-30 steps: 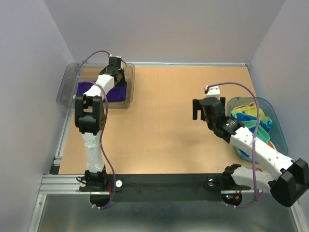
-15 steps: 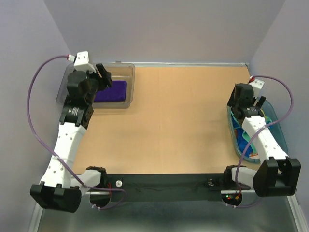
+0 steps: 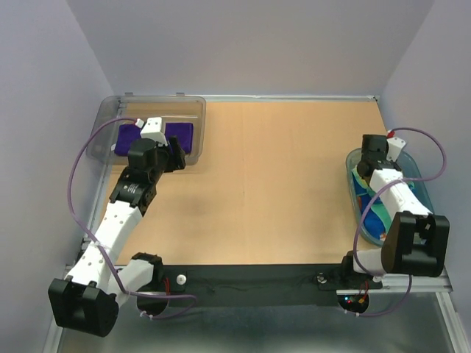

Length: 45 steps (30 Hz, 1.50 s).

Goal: Fold and stack the towels
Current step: Grab crumpled towel, then move the towel to the center of the board

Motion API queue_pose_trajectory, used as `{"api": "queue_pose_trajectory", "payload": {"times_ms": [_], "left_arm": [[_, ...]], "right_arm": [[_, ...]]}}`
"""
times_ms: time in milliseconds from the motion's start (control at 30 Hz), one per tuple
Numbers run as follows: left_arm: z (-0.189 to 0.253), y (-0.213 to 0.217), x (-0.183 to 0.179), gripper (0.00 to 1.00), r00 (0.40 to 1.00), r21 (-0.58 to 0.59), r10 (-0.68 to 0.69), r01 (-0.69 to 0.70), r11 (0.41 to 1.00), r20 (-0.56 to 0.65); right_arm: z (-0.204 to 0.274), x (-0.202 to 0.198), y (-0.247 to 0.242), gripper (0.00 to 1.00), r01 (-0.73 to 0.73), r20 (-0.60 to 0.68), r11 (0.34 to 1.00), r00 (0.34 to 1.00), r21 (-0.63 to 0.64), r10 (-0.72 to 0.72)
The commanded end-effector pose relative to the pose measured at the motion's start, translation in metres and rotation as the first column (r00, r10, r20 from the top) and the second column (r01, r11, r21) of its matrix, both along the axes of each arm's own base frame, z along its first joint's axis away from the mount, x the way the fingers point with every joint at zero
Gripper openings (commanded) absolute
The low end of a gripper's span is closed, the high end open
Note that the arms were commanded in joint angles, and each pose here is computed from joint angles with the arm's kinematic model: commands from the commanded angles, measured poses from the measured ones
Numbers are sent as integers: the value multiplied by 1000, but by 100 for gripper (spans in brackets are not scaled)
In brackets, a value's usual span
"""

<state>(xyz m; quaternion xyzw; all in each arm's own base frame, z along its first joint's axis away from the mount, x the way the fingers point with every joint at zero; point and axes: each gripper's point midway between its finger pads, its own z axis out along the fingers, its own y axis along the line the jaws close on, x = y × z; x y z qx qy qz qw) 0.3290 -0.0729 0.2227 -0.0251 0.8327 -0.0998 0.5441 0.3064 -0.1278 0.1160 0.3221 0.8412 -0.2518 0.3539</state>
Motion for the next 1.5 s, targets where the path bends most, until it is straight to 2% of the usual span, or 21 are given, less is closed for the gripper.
{"api": "queue_pose_trajectory", "payload": {"times_ms": [0,33,233,333,367,433,533,567,700,900,967,1000,1033,1067,1100,1133,1167,1200,1300,1367,1467], "left_arm": [[37,-3,4,71,992,-11,-7,9,1000,126],[39,-3,4,71,992,-14,-8,10,1000,129],[37,-7,4,71,992,-19,-25,27,999,125],[36,-8,4,71,992,-17,-32,34,999,119],[36,-8,4,71,992,-18,-31,33,999,118],[35,-8,4,71,993,-14,-34,36,999,116],[35,-8,5,72,993,-13,-34,36,999,113],[34,-7,5,72,993,-14,-31,32,999,110],[32,-10,7,74,993,-30,-57,60,998,104],[28,-5,9,75,994,-14,-44,46,999,102],[27,-4,10,75,994,-12,-39,40,999,101],[27,-3,10,75,994,-10,-38,39,999,101],[27,-3,10,75,995,-9,-37,38,999,98],[26,-3,10,75,995,-7,-36,37,999,97],[26,-4,10,75,995,-8,-40,41,999,96],[25,-4,10,75,995,-8,-41,42,999,93],[24,-5,10,75,995,-9,-46,47,999,92],[24,-6,10,75,994,-12,-54,55,998,91],[23,-11,10,75,993,-23,-78,81,996,88],[23,-14,10,75,992,-27,-91,94,995,88],[23,-19,10,75,989,-36,-121,125,992,88]], "right_arm": [[33,0,-6,13,14,96,999,995,-31,-11],[49,5,-7,1,2,122,999,993,-43,3],[159,27,2,1,-91,329,993,938,-76,111],[257,46,21,0,-214,517,970,821,-112,241],[255,47,21,1,-218,507,969,826,-117,247],[305,59,41,1,-334,583,930,730,-150,356],[356,81,83,0,-539,663,823,551,-181,507],[365,88,110,1,-655,680,734,456,-181,575],[410,112,171,0,-802,754,553,214,-227,621],[395,143,258,1,-886,706,383,96,-260,702],[343,149,282,1,-923,659,336,136,-187,739],[326,139,303,1,-940,625,288,116,-181,772],[270,136,313,1,-957,568,275,176,-93,804],[277,129,319,1,-955,559,270,159,-120,813],[224,122,320,1,-955,484,292,233,-48,843],[201,99,337,1,-966,438,257,222,-21,871],[179,87,339,1,-964,398,264,248,13,883],[129,72,327,1,-940,294,334,339,70,894],[84,19,325,1,-902,171,414,430,123,887],[47,-21,323,1,-875,90,441,465,202,881],[22,-60,334,1,-854,72,402,447,331,892]]}}
